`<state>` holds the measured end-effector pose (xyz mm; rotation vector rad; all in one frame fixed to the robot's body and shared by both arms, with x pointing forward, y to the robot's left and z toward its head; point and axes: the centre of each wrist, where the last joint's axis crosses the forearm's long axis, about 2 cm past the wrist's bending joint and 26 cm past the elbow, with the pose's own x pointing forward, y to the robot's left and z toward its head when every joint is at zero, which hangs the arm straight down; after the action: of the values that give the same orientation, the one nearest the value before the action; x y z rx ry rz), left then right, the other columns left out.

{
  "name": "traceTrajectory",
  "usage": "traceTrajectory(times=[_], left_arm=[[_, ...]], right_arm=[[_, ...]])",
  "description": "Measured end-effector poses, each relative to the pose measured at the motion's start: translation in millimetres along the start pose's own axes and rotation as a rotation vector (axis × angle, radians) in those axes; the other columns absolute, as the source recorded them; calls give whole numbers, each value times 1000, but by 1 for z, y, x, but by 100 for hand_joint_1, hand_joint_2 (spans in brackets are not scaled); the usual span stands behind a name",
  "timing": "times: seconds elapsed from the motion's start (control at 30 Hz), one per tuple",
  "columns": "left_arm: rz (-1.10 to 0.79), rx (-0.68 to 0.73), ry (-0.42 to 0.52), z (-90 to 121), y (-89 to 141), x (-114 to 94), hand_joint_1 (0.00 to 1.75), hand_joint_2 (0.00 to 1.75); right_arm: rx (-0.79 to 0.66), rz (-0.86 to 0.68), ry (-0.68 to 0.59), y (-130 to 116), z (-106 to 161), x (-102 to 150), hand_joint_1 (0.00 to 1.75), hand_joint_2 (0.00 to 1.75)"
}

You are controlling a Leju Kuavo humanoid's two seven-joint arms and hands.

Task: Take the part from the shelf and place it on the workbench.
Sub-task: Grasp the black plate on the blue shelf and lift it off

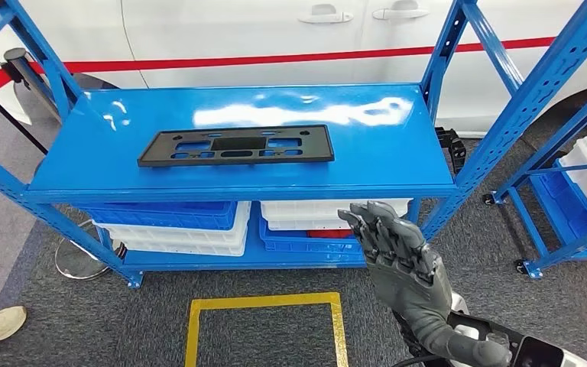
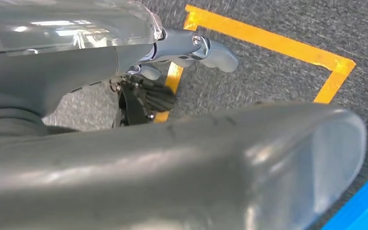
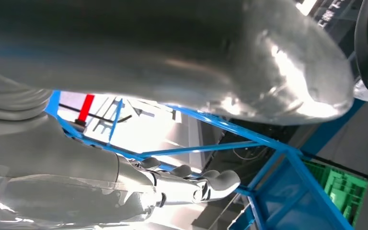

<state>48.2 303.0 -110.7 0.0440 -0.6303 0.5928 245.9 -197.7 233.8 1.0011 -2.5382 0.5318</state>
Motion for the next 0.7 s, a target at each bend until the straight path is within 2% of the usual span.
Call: traceTrajectory(times=[0.7], left_arm=[[23, 20, -14, 1, 6, -1, 0, 0]], right_arm=[[14, -25, 30, 2, 5, -6, 0, 0]])
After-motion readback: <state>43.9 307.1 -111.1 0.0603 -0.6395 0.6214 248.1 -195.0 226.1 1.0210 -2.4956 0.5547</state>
